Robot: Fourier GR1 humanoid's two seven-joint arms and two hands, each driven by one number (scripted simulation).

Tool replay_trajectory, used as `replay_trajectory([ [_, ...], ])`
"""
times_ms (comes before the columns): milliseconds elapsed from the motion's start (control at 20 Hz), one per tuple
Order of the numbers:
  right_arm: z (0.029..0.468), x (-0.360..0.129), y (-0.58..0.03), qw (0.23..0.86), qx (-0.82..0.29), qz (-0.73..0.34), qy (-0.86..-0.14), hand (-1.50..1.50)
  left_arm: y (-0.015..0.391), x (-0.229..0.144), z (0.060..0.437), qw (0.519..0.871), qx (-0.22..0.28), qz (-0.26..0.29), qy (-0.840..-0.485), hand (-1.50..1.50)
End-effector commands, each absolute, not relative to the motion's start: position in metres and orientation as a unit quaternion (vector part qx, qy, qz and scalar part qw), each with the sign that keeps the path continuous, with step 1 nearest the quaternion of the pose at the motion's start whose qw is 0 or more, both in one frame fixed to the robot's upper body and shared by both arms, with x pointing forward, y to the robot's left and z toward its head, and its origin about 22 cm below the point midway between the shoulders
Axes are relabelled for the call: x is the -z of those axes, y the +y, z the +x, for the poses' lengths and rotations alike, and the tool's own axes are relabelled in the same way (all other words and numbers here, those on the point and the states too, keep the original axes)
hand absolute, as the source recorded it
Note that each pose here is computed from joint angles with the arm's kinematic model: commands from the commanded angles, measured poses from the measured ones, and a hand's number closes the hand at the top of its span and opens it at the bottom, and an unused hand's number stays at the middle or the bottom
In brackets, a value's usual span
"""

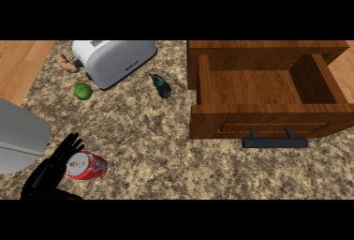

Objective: Pick up the can, place it into the drawer and close the drawer

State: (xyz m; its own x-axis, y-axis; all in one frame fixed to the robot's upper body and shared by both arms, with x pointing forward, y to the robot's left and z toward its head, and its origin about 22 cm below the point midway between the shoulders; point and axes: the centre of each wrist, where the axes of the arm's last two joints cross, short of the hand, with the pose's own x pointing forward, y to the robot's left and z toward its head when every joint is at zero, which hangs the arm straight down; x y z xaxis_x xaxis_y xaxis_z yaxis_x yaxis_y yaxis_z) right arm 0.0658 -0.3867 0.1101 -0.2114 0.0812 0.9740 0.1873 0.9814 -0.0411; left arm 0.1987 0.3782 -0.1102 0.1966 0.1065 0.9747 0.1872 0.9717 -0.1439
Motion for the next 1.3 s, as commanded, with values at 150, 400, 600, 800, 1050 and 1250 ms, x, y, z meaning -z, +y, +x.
replay_trajectory([
  [150,0.060,-0.117,-0.385,0.620,0.040,-0.086,-0.779,-1.50,0.366,0.131,0.204,0.772,0.011,-0.132,-0.622,-1.50],
  [400,0.060,-0.115,-0.379,0.618,0.042,-0.076,-0.781,-1.50,0.349,0.125,0.223,0.771,-0.002,-0.154,-0.617,-1.50],
  [600,0.061,-0.095,-0.390,0.636,0.042,-0.086,-0.766,-1.50,0.361,0.118,0.226,0.763,-0.008,-0.177,-0.622,1.50],
  [800,0.077,-0.121,-0.371,0.624,0.032,-0.081,-0.776,-1.50,0.357,0.124,0.240,0.770,0.006,-0.222,-0.598,1.50],
  [1050,0.065,-0.114,-0.368,0.627,0.051,-0.066,-0.775,-1.50,0.339,0.118,0.242,0.729,0.012,-0.254,-0.635,1.50],
  [1250,0.066,-0.127,-0.367,0.625,0.051,-0.080,-0.775,-1.50,0.321,0.094,0.247,0.708,0.030,-0.283,-0.646,1.50],
])
